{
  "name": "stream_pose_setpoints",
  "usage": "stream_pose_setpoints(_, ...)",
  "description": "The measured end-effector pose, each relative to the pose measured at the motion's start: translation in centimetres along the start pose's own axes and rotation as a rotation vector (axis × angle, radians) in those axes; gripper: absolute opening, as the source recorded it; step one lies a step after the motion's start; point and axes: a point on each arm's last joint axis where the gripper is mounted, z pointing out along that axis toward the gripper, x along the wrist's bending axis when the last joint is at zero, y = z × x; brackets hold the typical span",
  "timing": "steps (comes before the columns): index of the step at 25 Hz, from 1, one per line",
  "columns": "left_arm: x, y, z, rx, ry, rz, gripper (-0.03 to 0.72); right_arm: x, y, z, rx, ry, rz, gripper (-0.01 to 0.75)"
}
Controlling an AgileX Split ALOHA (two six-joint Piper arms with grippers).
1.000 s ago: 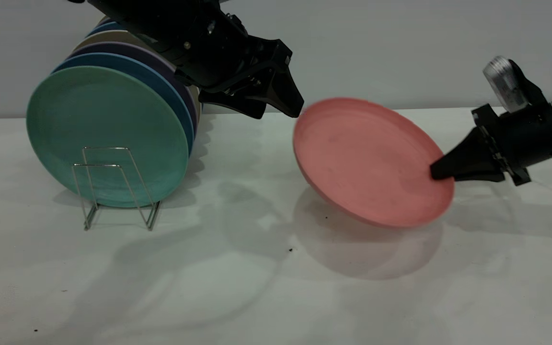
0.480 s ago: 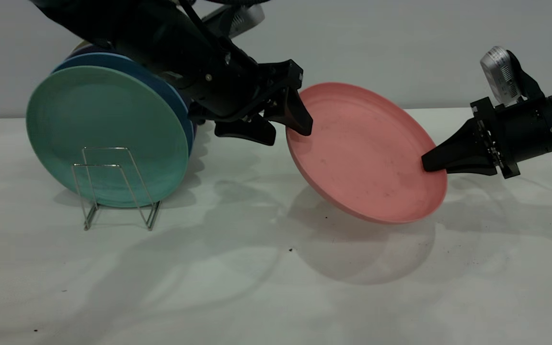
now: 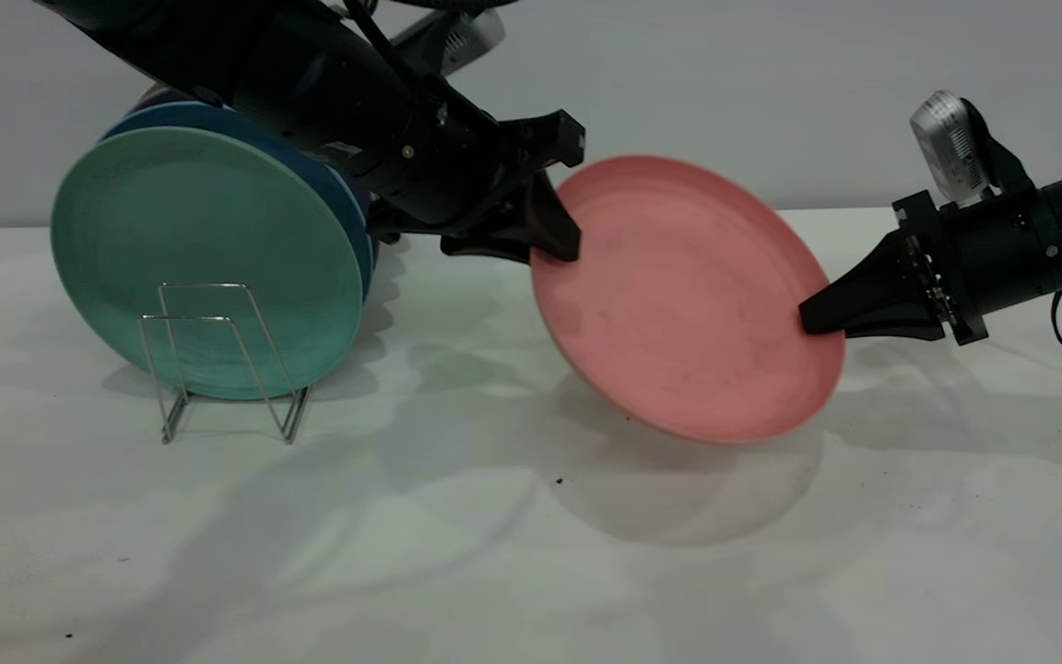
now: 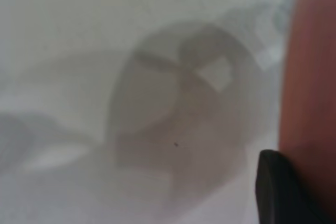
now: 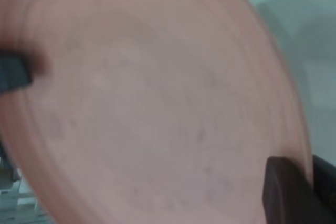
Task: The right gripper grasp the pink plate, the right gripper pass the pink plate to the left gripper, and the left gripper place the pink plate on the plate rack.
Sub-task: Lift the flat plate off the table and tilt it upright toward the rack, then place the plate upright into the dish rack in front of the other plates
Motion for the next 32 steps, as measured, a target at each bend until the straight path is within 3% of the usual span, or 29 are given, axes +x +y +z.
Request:
stream_pose_setpoints(4, 0.0, -0.1, 0.1, 0.003, -0.001, 0.046, 0.052, 1.5, 0.8, -0.7, -0.014, 0.039, -0.03, 0.128)
stream_pose_setpoints(10, -0.2, -0.3, 0.1, 0.022, -0.026, 0.125, 0.031, 6.7, 4.4, -5.4, -0.127, 0.019, -0.17, 0.41)
stream_pose_setpoints(13, -0.9, 0.4, -0.8, -0.009, -0.027, 0.208, 0.031, 10.0, 6.0, -9.3, -0.209, -0.009, -0.239, 0.468)
stream_pose_setpoints(17, -1.8, 2.7, -4.7, -0.096, 0.014, 0.456, 0.031, 15.5, 6.9, -14.9, -0.297, -0.022, -0.297, 0.468)
stream_pose_setpoints(23, -1.4, 6.1, -13.8, -0.215, 0.168, 0.786, 0.031, 23.8, 4.6, -20.9, -0.274, -0.145, -0.436, 0.405)
stream_pose_setpoints(28, 0.3, 6.4, -20.6, -0.15, 0.292, 1.038, 0.031, 30.4, -0.7, -23.9, -0.26, -0.267, -0.543, 0.33)
stream_pose_setpoints(32, 2.1, 5.4, -24.3, -0.021, 0.327, 1.156, 0.031, 33.2, -6.8, -24.4, -0.271, -0.358, -0.549, 0.316)
